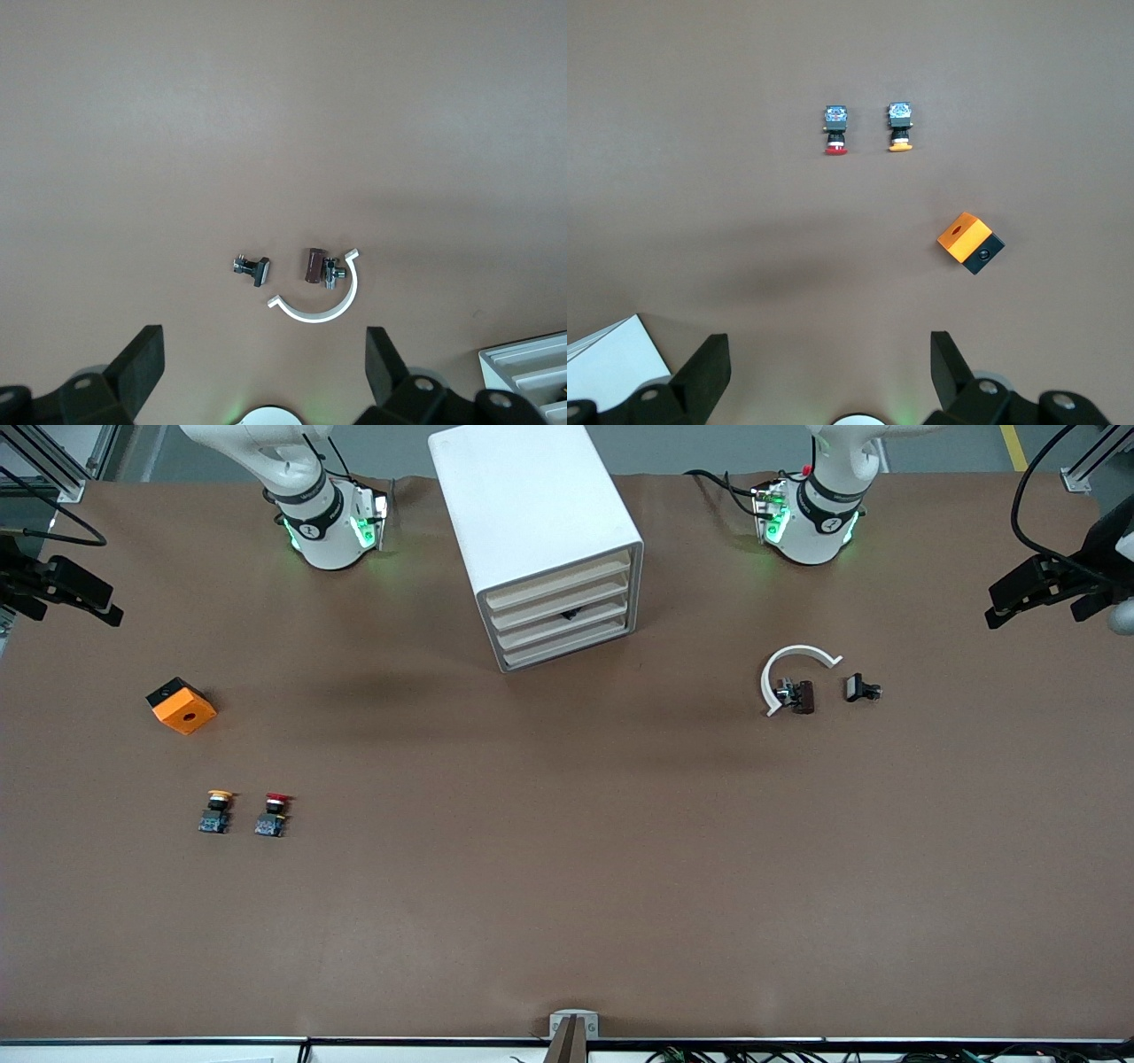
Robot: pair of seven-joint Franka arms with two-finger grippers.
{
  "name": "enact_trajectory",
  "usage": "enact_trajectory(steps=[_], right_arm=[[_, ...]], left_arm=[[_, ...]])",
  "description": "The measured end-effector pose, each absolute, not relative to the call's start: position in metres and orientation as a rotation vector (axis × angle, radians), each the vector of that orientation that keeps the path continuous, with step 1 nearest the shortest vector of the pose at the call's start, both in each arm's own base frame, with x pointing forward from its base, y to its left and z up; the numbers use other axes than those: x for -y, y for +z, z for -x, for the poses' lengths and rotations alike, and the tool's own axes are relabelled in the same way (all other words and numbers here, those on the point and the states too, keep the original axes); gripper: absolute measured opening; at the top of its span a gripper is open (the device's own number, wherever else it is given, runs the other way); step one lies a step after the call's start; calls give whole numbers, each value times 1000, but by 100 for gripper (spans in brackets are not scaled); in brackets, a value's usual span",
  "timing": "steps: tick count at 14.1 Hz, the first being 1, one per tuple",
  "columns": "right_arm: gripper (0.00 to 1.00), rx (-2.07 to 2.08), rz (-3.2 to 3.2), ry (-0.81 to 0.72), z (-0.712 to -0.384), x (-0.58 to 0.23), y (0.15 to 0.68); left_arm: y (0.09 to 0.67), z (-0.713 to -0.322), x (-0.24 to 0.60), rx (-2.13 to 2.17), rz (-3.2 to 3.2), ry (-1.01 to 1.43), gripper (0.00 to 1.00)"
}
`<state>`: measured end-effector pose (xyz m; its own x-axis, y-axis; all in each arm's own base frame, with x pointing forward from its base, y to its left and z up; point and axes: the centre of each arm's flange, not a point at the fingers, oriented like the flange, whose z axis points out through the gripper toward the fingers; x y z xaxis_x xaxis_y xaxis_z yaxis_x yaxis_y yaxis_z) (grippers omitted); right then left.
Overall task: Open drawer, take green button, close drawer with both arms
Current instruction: 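Reach the left gripper toward the white cabinet's drawer front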
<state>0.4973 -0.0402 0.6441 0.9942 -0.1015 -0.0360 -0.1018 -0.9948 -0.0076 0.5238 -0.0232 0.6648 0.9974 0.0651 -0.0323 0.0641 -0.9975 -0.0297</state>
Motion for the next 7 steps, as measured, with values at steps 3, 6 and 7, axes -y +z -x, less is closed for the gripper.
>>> enact_trajectory(steps=[3, 6, 7], right_arm=[[100, -159, 3128, 56, -497, 40, 644], [100, -159, 3128, 55, -497, 40, 644], [100, -159, 3128, 55, -497, 40, 644]], left_arm=[[664, -523, 25, 95, 3110, 67, 100], [657, -525, 27, 87, 3109, 92, 100], [650, -529, 29, 82, 3108, 115, 100]])
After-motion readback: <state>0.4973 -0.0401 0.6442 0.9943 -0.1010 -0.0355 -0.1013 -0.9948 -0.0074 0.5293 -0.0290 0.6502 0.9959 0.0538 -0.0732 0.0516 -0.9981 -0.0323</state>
